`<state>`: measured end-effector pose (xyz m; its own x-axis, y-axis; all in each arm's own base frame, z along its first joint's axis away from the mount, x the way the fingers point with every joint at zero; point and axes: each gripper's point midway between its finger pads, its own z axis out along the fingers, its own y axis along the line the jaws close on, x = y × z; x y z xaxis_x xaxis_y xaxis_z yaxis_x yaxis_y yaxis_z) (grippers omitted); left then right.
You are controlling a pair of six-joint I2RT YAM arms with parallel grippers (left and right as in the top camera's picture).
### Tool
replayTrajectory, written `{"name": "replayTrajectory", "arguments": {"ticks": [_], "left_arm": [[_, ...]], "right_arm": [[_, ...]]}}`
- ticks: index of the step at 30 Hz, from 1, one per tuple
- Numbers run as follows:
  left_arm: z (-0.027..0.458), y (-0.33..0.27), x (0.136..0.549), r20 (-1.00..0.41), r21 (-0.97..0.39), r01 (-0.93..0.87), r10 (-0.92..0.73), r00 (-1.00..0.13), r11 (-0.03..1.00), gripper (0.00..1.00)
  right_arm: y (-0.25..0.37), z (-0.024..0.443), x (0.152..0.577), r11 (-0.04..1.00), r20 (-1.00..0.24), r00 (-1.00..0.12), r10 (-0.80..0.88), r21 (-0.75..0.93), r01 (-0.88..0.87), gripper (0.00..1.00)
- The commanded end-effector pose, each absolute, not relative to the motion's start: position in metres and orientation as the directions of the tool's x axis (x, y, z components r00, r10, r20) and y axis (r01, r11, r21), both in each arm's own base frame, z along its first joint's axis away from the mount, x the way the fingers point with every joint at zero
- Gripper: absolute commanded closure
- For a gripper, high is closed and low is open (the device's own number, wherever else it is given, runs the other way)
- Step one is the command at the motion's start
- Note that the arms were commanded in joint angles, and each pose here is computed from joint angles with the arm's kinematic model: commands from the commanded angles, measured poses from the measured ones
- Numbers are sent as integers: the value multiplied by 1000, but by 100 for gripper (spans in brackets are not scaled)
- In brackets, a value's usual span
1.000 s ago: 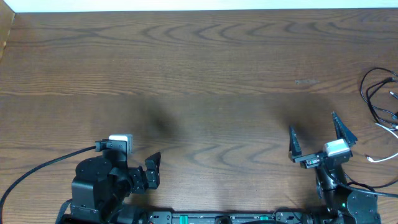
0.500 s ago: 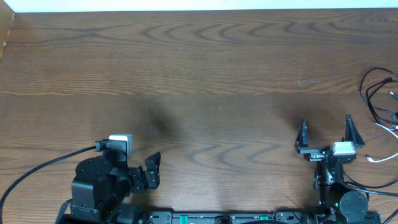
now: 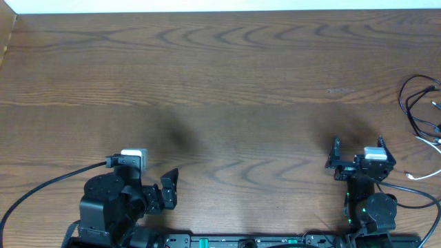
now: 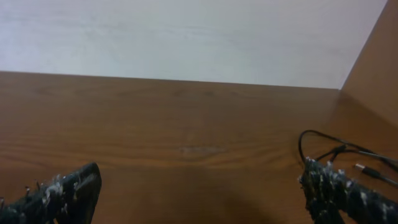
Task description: Untangle cables
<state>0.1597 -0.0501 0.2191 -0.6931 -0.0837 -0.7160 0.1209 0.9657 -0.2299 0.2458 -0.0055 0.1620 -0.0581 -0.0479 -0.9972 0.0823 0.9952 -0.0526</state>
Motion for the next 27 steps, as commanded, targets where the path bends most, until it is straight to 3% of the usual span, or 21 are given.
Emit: {"name": "replayTrajectory", "arguments": {"ticks": [1, 13, 18, 27], "left_arm": [[219, -49, 160, -719, -220, 120, -78, -690, 968, 0], [219, -49, 160, -719, -220, 120, -78, -690, 968, 0], [219, -48, 160, -720, -220, 120, -78, -690, 968, 0], [219, -48, 160, -720, -220, 120, -78, -690, 968, 0]], "right_arm": [[-11, 166, 245, 993, -999, -35, 3, -1, 114, 1], [-2, 161, 246, 998, -998, -55, -5, -8, 63, 1], [12, 159, 246, 989, -988, -61, -144, -143, -28, 1], [17, 158, 246, 989, -988, -60, -143, -140, -56, 1]]}}
